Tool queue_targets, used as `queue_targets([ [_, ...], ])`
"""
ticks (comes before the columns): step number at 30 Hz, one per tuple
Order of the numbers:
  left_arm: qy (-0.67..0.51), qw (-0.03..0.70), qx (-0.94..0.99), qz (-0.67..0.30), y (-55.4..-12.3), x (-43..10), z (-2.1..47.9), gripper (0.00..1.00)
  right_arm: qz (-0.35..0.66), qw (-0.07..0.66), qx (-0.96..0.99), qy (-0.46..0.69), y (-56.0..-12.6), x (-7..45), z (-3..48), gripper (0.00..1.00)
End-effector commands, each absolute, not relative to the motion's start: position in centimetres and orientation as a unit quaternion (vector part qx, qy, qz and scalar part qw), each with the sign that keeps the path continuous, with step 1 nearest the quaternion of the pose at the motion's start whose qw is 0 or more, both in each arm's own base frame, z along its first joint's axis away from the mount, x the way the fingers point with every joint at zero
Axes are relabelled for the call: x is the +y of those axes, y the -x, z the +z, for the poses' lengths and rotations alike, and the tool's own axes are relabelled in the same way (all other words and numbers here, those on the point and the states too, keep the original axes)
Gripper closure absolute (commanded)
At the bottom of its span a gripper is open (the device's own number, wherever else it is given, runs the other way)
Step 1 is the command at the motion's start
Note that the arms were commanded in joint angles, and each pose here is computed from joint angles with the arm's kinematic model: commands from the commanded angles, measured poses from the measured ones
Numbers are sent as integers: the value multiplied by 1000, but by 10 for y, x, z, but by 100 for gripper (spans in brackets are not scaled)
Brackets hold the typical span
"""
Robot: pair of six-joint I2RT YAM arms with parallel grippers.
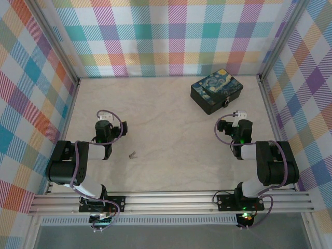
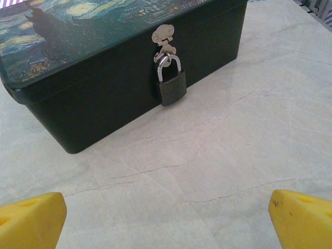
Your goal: Unlock the padlock with the key
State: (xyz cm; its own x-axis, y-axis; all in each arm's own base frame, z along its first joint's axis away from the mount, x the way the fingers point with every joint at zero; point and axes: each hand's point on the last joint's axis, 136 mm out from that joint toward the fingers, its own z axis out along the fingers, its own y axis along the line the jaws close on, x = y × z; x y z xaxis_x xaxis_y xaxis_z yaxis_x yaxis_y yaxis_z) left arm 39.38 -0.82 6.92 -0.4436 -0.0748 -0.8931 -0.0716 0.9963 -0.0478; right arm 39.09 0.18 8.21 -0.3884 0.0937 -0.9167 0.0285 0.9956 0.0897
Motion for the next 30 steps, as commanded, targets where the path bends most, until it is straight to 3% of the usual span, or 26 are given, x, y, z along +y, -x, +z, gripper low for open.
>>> queue_targets([
  [1,34,541,840,-9,-399,-13,78,0,34,569,821,-23,-396,7,93,0],
  [14,28,540,841,-15,-399,-15,78,0,52,560,827,5,-398,18,92,0],
  [20,29,533,845,-24,-403,-14,86,0,26,555,831,-33,-399,3,107,0],
  [25,112,468,875,54,-419,18,120,0,26,438,889,-133,-393,-13,113,2],
  [30,226,443,867,32,-425,27,141,0,94,368,899,-218,-409,-11,116,11],
])
